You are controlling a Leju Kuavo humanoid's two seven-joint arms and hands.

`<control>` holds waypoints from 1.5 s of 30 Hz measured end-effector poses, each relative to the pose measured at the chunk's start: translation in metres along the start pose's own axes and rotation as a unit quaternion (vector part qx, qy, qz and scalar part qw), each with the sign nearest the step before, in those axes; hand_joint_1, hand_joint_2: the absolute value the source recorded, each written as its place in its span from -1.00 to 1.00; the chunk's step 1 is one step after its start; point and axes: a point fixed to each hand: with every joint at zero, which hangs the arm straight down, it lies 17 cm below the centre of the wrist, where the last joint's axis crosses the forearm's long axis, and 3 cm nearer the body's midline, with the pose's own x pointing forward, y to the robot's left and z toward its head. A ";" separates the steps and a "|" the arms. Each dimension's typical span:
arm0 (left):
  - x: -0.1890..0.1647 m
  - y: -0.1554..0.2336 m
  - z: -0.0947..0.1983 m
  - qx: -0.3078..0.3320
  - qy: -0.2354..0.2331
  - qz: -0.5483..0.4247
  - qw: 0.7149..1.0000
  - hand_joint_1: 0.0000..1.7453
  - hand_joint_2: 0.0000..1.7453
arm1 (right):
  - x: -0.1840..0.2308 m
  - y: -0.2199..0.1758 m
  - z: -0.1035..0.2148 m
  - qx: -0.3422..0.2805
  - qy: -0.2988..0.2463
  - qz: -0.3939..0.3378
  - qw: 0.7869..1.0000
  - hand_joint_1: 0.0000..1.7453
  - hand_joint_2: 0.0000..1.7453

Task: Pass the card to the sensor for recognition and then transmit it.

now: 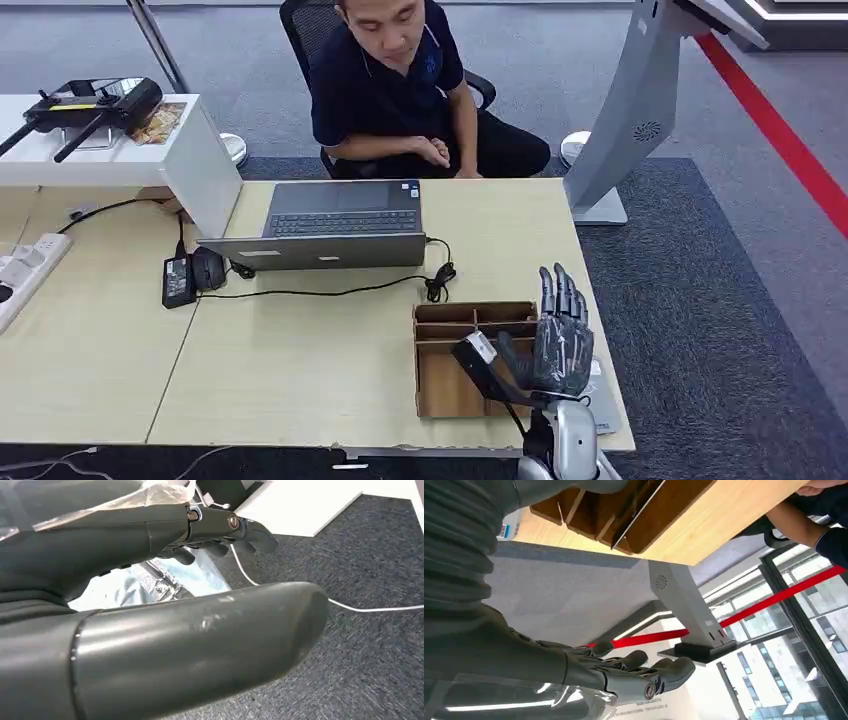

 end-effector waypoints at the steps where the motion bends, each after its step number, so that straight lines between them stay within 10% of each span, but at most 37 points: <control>1: 0.000 0.000 0.000 0.000 0.000 0.000 1.000 -1.00 -1.00 | 0.000 0.000 0.000 0.000 0.000 0.000 1.000 -1.00 1.00; 45: 0.002 0.000 0.000 0.000 -0.004 -0.003 1.000 -1.00 -1.00 | -0.007 0.004 -0.001 0.006 0.013 -0.002 1.000 -1.00 1.00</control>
